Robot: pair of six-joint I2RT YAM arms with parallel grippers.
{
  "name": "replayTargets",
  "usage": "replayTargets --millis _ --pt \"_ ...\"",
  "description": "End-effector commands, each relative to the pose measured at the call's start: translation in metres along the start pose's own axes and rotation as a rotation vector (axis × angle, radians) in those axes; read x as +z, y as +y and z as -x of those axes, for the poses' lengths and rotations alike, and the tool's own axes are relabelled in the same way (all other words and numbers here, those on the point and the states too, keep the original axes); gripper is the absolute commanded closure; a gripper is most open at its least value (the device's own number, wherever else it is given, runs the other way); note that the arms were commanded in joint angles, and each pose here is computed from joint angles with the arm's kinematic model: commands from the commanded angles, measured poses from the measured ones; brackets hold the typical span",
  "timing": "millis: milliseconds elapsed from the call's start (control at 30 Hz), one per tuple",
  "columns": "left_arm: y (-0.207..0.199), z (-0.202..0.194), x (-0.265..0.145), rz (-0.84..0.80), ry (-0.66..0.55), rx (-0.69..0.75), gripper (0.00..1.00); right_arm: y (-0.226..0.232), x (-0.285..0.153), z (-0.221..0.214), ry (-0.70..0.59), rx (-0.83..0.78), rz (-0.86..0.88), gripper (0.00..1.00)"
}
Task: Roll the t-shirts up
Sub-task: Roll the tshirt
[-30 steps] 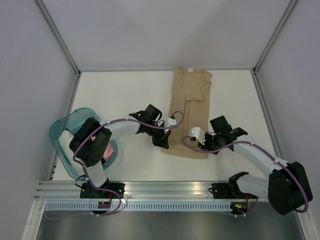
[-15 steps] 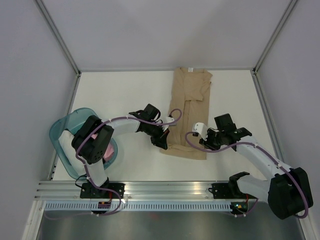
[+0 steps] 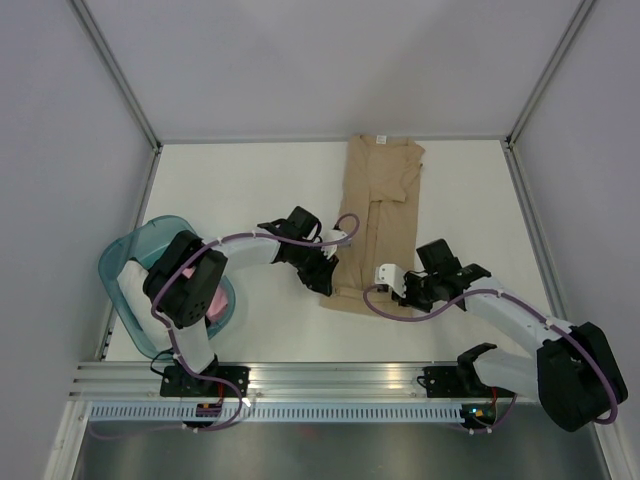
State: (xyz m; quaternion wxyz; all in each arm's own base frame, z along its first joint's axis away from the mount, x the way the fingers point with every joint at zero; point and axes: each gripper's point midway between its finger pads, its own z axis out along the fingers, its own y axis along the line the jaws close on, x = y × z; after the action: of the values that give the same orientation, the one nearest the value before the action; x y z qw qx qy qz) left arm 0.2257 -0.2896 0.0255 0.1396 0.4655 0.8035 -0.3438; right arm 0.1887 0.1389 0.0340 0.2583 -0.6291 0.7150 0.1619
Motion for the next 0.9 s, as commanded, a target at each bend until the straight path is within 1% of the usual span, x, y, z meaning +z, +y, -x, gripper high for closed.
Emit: replayTargets --millis 0,100,167,200,267,333,367,400,433,467,500,533,567,633,700,767,800,867 --pt "0.011 0.018 -0.012 0.100 -0.034 -0.050 0.64 -0.010 0.006 -0.001 -0.011 -0.043 -0.054 0.87" --pt "0.025 0.017 -0.020 0.178 -0.034 -0.066 0.64 -0.012 0.006 -0.011 0.022 -0.032 -0.086 0.87" --pt "0.033 0.024 -0.030 0.218 -0.059 -0.057 0.64 -0.012 0.005 -0.016 0.039 -0.030 -0.097 0.87" --pt "0.033 0.028 -0.034 0.224 -0.071 -0.048 0.64 -0.010 0.005 -0.019 0.046 -0.029 -0.099 0.87" --pt "0.030 0.035 -0.040 0.221 -0.089 0.017 0.64 -0.011 0.006 -0.018 0.042 -0.032 -0.105 0.87" --pt "0.023 0.053 -0.053 0.236 -0.153 0.116 0.64 -0.013 0.006 -0.017 0.037 -0.023 -0.116 0.86" --pt "0.015 0.051 -0.051 0.228 -0.154 0.217 0.64 -0.014 0.006 -0.017 0.036 -0.022 -0.118 0.86" --pt "0.005 0.065 -0.059 0.244 -0.209 0.325 0.64 -0.014 0.006 -0.016 0.034 -0.018 -0.120 0.86" --pt "-0.007 0.056 -0.050 0.240 -0.183 0.467 0.63 -0.016 0.005 -0.015 0.030 -0.021 -0.125 0.86" --pt "-0.016 0.055 -0.047 0.236 -0.188 0.553 0.61 -0.016 0.005 -0.015 0.031 -0.023 -0.126 0.86" --pt "-0.029 0.066 -0.053 0.247 -0.241 0.660 0.60 -0.017 0.005 -0.014 0.030 -0.026 -0.128 0.87" --pt "-0.034 0.050 -0.044 0.229 -0.216 0.757 0.53 -0.017 0.005 -0.014 0.029 -0.027 -0.128 0.86" --pt "-0.047 0.048 -0.038 0.207 -0.221 0.830 0.50 -0.017 0.005 -0.013 0.028 -0.026 -0.128 0.86" --pt "-0.051 0.041 -0.031 0.210 -0.220 0.947 0.43 -0.017 0.004 -0.013 0.027 -0.026 -0.128 0.86" --pt "-0.049 0.036 -0.023 0.207 -0.198 1.011 0.43 -0.017 0.003 -0.013 0.027 -0.030 -0.129 0.86" --pt "-0.045 0.032 -0.018 0.201 -0.174 1.042 0.43 -0.016 0.003 -0.014 0.029 -0.034 -0.129 0.86" --pt "-0.044 0.031 -0.016 0.199 -0.164 1.088 0.43 -0.015 0.003 -0.015 0.030 -0.038 -0.128 0.86" --pt "-0.037 0.020 -0.006 0.187 -0.128 1.114 0.43 -0.015 0.002 -0.015 0.031 -0.040 -0.132 0.86"
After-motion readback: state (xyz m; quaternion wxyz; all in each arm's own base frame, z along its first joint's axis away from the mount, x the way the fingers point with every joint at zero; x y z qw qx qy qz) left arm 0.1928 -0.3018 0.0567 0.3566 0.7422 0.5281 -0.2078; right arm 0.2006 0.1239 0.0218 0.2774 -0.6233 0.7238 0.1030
